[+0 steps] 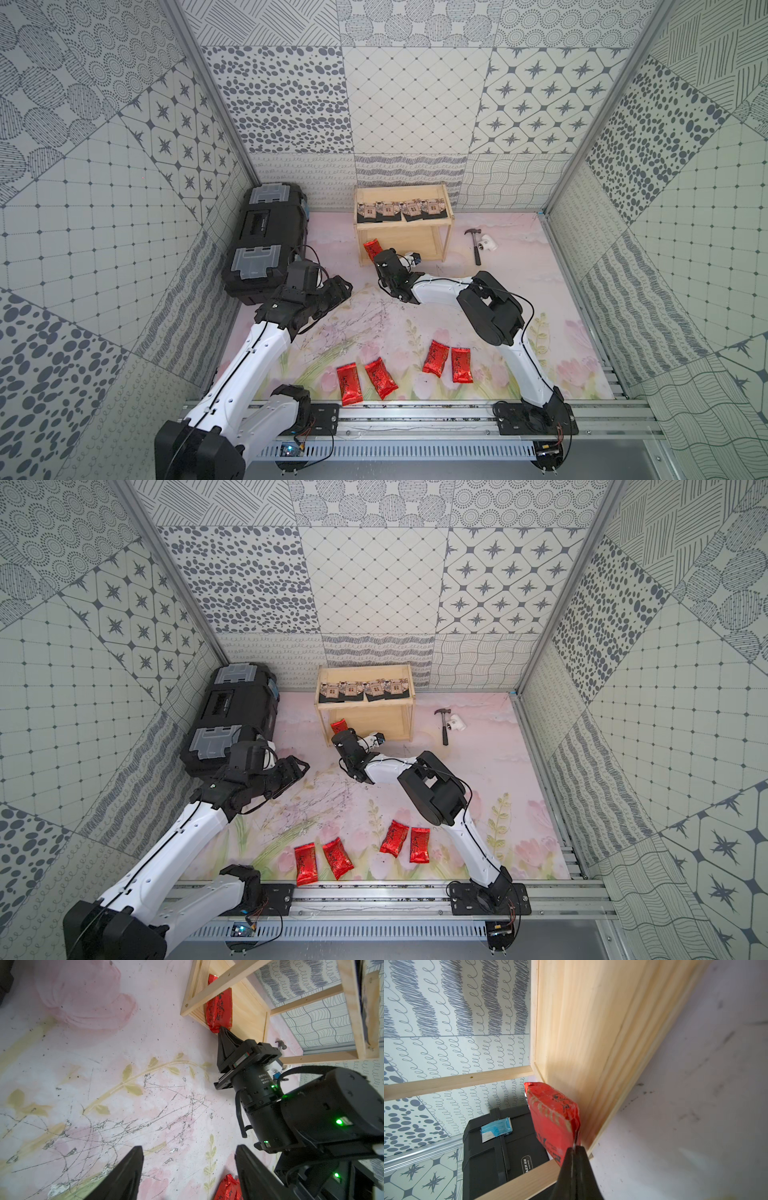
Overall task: Place the tea bags on the shelf by color
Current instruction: Place the tea bag on the shelf.
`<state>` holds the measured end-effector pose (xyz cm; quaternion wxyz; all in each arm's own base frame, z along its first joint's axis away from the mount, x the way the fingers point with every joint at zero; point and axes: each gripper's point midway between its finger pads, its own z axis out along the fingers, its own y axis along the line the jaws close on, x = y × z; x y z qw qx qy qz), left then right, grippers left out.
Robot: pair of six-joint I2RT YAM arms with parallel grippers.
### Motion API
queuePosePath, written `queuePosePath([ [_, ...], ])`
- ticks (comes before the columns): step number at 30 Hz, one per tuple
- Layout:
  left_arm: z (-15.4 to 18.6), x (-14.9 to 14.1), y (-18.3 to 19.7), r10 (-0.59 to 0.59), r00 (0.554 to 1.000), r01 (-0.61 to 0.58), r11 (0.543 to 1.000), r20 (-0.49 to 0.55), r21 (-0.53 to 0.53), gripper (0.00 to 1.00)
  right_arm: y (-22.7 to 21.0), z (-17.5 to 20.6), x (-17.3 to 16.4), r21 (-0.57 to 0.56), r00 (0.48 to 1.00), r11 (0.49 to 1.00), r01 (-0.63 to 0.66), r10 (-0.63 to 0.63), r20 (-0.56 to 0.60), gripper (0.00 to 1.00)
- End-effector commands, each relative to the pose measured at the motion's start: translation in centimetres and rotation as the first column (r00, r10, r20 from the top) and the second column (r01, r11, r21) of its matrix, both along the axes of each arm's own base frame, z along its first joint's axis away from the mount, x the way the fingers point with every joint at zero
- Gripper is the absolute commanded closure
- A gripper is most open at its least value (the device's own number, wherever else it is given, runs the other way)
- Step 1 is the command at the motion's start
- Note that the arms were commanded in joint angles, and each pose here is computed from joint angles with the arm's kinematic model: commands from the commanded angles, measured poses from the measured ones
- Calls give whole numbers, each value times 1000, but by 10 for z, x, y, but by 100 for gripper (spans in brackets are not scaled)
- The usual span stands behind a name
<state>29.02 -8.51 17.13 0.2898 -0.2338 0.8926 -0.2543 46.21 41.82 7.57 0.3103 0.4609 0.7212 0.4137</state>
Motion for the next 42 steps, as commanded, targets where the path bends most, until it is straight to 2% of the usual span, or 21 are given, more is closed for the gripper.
queuePosePath([
  [1, -4, -7, 5, -13, 1000, 14, 999, -22, 43, 26, 1, -8, 5, -8, 1000, 1000, 15, -15, -7, 100],
  [20, -4, -10, 4, -28, 999, 29, 999, -21, 43, 26, 7, -2, 29, -19, 999, 999, 39, -38, 27, 100],
  [26, -5, -9, 4, -28, 999, 29, 999, -25, 46, 26, 10, -6, 34, -17, 999, 999, 33, -33, 24, 96],
  [31, -6, -9, 3, -30, 999, 32, 998, -29, 47, 25, 15, -10, 34, -18, 1000, 1000, 16, -16, 20, 89],
  [38, -6, -9, 3, -35, 999, 36, 998, -24, 43, 26, 19, -5, 31, -37, 999, 999, -24, 25, 29, 71],
  [42, -5, -9, 2, -37, 999, 38, 999, -23, 40, 26, 23, 0, 25, -45, 998, 998, -46, 48, 41, 69],
])
